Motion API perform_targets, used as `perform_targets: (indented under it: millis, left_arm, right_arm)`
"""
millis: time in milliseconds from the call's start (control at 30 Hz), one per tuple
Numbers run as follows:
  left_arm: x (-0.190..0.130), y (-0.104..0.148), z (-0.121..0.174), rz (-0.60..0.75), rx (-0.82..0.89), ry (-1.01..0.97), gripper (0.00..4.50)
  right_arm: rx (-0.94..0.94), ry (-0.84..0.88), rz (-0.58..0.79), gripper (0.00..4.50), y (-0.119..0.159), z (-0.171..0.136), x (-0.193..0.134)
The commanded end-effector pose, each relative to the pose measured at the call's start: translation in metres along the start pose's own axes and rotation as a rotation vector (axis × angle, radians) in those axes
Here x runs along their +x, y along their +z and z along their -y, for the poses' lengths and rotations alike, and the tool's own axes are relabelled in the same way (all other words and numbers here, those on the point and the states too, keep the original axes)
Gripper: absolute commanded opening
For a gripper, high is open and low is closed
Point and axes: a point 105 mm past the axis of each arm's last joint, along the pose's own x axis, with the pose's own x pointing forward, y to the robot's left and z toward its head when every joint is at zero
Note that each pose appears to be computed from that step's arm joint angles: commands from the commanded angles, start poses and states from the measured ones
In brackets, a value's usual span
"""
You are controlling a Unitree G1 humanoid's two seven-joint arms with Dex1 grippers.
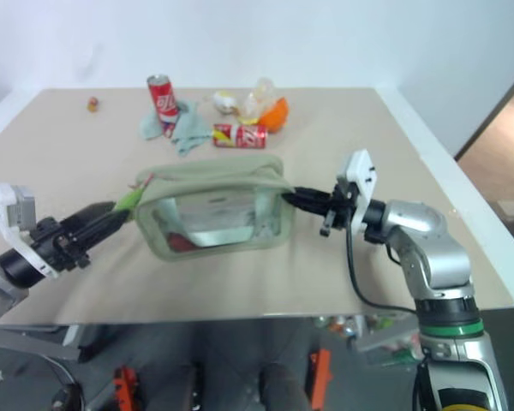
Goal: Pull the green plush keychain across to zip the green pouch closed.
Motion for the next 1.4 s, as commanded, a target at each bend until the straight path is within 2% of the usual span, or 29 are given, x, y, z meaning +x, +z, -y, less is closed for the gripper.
perform_targets:
  millis: [33,67,100,267,367,433,633,767,867,900,933,1033,1133,1233,1400]
  left_arm:
    - [0.000,0.004,-0.001,-0.001,0.044,-0.015,0.63]
    - [0.002,0.004,-0.002,-0.002,0.047,-0.019,0.20]
    - [0.004,0.006,-0.002,0.002,0.057,-0.022,0.04]
    - [0.018,0.035,0.003,0.046,0.159,-0.091,0.04]
    - [0.041,0.068,0.029,0.097,0.245,-0.235,0.04]
    - [0.056,0.078,0.044,0.118,0.272,-0.319,0.04]
    - [0.097,0.057,0.072,0.048,0.319,-0.517,0.04]
    - [0.112,0.040,0.073,-0.038,0.378,-0.562,0.04]
    - [0.114,0.040,0.068,-0.058,0.396,-0.568,0.04]
    - [0.113,0.042,0.066,-0.064,0.402,-0.572,0.68]
    - [0.111,0.044,0.065,-0.070,0.410,-0.577,0.87]
    - [0.103,0.059,0.060,-0.055,0.430,-0.571,2.02]
    - [0.085,0.074,0.052,-0.051,0.423,-0.542,2.97]
    - [0.068,0.078,0.046,-0.052,0.387,-0.479,3.97]
    - [0.040,0.055,0.037,-0.090,0.347,-0.316,3.97]
  right_arm:
    - [-0.068,-0.023,0.035,0.00,0.017,0.003,-0.007]
    - [-0.069,-0.023,0.035,0.00,0.017,0.003,-0.007]
    - [-0.070,-0.024,0.034,0.00,0.017,0.003,-0.007]
    - [-0.075,-0.030,0.031,0.00,0.016,0.004,-0.008]
    - [-0.076,-0.036,0.023,0.00,0.015,0.005,-0.009]
    - [-0.077,-0.037,0.020,0.00,0.014,0.006,-0.010]
    - [-0.086,-0.051,0.014,0.00,0.014,0.008,-0.010]
    - [-0.095,-0.057,0.012,0.00,0.015,0.007,-0.012]
    - [-0.098,-0.060,0.010,0.00,0.014,0.006,-0.013]
    - [-0.098,-0.062,0.009,0.00,0.014,0.006,-0.014]
    - [-0.098,-0.063,0.008,0.00,0.014,0.005,-0.014]
    - [-0.096,-0.066,0.005,0.00,0.013,0.004,-0.015]
    - [-0.095,-0.065,0.005,0.00,0.013,0.004,-0.015]
    - [-0.096,-0.064,0.005,0.00,0.012,0.005,-0.016]
    - [-0.089,-0.041,0.013,0.00,0.012,0.006,-0.011]
